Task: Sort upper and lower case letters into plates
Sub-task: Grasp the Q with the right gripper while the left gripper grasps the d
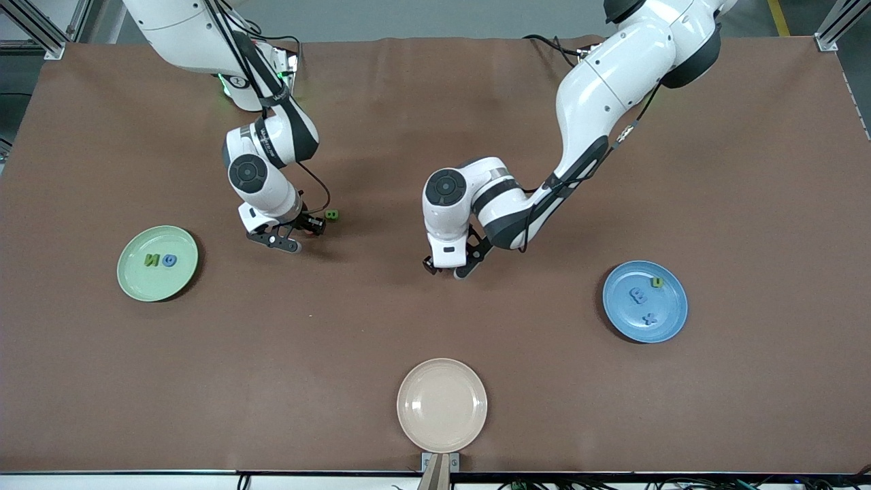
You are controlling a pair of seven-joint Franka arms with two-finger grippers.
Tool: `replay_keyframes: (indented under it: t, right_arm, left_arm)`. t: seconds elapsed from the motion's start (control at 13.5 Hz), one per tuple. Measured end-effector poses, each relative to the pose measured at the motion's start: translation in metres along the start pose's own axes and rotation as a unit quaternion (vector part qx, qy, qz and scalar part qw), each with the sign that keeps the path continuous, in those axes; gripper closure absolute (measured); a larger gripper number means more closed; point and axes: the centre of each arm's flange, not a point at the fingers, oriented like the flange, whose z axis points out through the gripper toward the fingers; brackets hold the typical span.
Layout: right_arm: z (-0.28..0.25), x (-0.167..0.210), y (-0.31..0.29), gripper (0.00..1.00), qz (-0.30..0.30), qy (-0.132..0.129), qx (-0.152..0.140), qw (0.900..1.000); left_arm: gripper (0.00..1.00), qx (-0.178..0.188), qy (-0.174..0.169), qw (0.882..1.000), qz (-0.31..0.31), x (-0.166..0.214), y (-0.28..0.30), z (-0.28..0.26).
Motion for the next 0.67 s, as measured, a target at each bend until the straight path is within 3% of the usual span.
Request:
replay_keyframes:
  t: [0.3,0.37,0.44,0.67]
  right_arm:
    - [-0.001,-0.001,-0.003,0.56,-0.002,0.002,0.002,1.0]
    - [-0.001,-0.001,-0.003,0.56,-0.002,0.002,0.002,1.0]
    - [-0.002,-0.001,-0.004,0.62,-0.003,0.003,0.003,1.0]
    - [-0.002,-0.001,-0.004,0.63,-0.003,0.003,0.003,1.0]
  left_arm:
    - [0.36,0.001,0.001,1.0,0.0,0.003,0.0,0.001]
    - [0.36,0.002,0.001,1.0,0.0,0.003,0.0,0.002]
    - [0.38,0.003,0.001,1.0,0.0,0.003,-0.001,0.005]
    - [0.39,0.011,-0.002,1.0,0.005,0.002,-0.003,0.015]
